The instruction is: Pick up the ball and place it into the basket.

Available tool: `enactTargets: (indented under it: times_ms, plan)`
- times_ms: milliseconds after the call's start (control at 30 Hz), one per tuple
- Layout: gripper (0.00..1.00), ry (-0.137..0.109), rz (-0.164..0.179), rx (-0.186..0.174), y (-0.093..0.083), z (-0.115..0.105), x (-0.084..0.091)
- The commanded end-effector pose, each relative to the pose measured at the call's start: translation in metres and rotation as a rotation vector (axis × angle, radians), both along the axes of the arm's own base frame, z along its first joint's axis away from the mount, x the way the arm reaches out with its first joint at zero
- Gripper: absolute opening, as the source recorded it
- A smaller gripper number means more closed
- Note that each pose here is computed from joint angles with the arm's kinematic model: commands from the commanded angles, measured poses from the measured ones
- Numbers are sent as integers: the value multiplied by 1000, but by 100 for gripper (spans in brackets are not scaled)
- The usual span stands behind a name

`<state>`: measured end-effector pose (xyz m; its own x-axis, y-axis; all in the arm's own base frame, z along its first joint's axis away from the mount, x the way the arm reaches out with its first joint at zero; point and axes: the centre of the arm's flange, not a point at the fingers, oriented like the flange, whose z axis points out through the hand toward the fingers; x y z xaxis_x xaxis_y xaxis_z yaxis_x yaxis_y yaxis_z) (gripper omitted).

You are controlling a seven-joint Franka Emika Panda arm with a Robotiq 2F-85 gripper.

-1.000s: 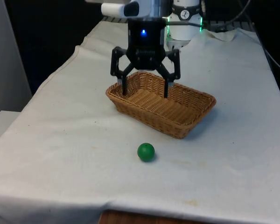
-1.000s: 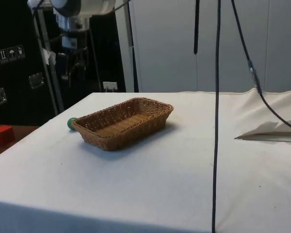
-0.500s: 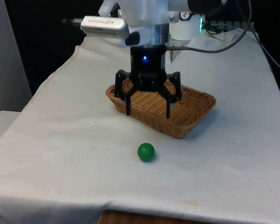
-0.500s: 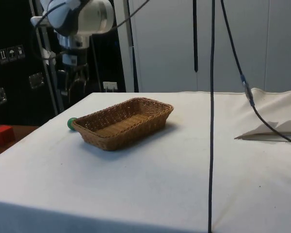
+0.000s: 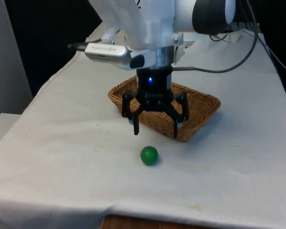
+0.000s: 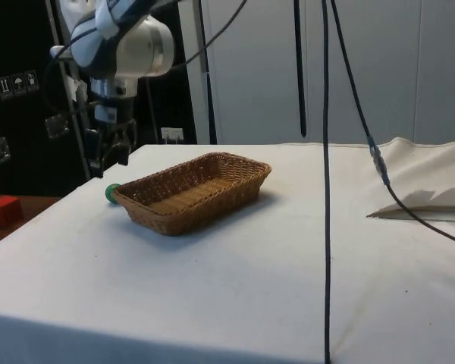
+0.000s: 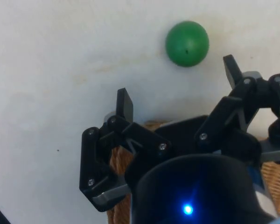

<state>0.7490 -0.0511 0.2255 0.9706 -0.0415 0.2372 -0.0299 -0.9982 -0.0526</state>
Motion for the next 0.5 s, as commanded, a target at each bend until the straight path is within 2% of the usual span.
enactTargets:
  times_ms: [0,200,233,267,467]
  plan:
    - [100,-7,-3,9,0,-6,3]
    - [100,-5,-8,16,0,-24,5]
    - [100,2,-9,9,0,-22,4]
    - [100,-4,-9,16,-1,-28,5]
    - [100,1,-10,16,-5,-48,5]
